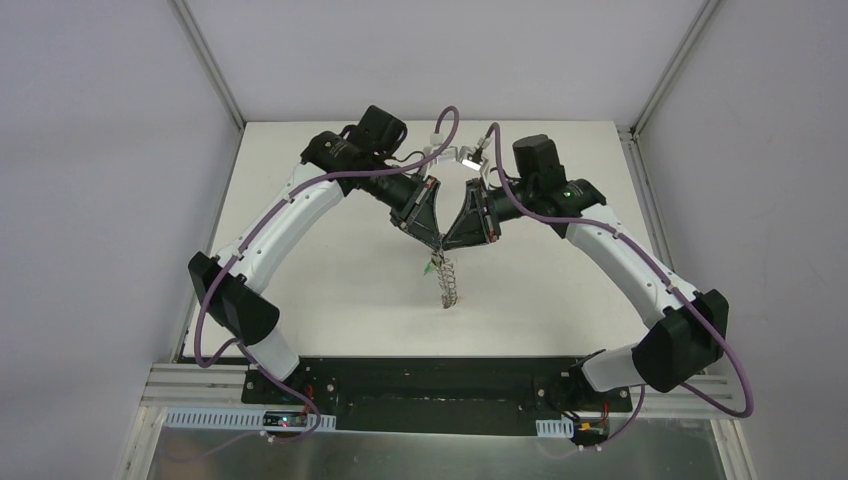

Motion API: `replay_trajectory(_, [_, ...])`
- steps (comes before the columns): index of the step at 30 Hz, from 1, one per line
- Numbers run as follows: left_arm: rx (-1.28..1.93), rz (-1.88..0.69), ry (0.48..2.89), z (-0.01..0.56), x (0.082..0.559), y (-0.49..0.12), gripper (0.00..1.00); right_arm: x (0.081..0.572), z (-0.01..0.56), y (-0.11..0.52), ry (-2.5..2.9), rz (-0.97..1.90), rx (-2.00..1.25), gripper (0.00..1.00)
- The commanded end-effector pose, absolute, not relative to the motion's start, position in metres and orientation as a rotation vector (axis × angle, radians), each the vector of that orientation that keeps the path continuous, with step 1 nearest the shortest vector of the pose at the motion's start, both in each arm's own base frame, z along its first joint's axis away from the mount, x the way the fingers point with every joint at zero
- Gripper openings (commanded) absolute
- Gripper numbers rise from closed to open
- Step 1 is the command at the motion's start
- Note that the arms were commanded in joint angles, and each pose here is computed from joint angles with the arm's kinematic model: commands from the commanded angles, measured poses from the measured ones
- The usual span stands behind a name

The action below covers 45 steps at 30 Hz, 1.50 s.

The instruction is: Put the keys on the keyring

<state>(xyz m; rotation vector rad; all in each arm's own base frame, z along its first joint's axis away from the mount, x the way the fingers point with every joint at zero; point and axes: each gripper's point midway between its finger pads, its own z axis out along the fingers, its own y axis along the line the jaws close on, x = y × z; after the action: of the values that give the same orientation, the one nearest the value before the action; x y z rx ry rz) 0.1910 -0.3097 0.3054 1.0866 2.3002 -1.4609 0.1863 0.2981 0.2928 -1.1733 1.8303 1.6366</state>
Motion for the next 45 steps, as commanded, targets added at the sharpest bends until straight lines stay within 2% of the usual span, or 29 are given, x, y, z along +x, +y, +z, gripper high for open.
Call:
replay_trajectory(1, [1.131,-1.515,2.2,0.326,0.178,-0.308,0.0,0.19,0.311,0.302,1.738,1.667,-1.184,0.05])
replay_trajectory(2, [1.131,-1.511,2.198,0.327,0.179,-0.308,0.0,0.19,0.311,0.302,1.739,1.674,-1.18,0.0])
replay_trajectory(10, [1.109,-1.41,2.031,0.348,0.204,-0.308,0.01,0.205,0.324,0.306,1.757,1.672,-1.102,0.0])
replay_trajectory(15, [0.968,-1.357,1.888,0.367,0.224,-0.305,0.23,0.216,0.338,0.308,1.762,1.675,-1.052,0.0])
replay_trajectory(17, [0.92,-1.351,1.837,0.376,0.231,-0.304,0.28,0.221,0.341,0.309,1.775,1.673,-1.03,0.0])
replay_trajectory(29, [0.685,-1.422,1.819,0.385,0.254,-0.29,0.44,0.243,0.358,0.311,1.776,1.724,-0.905,0.0])
replay_trajectory(34, [0.586,-1.477,1.769,0.394,0.268,-0.288,0.46,0.248,0.372,0.314,1.738,1.737,-0.889,0.0])
replay_trajectory(45, [0.585,-1.561,1.731,0.39,0.257,-0.286,0.41,0.261,0.378,0.305,1.711,1.818,-0.755,0.0])
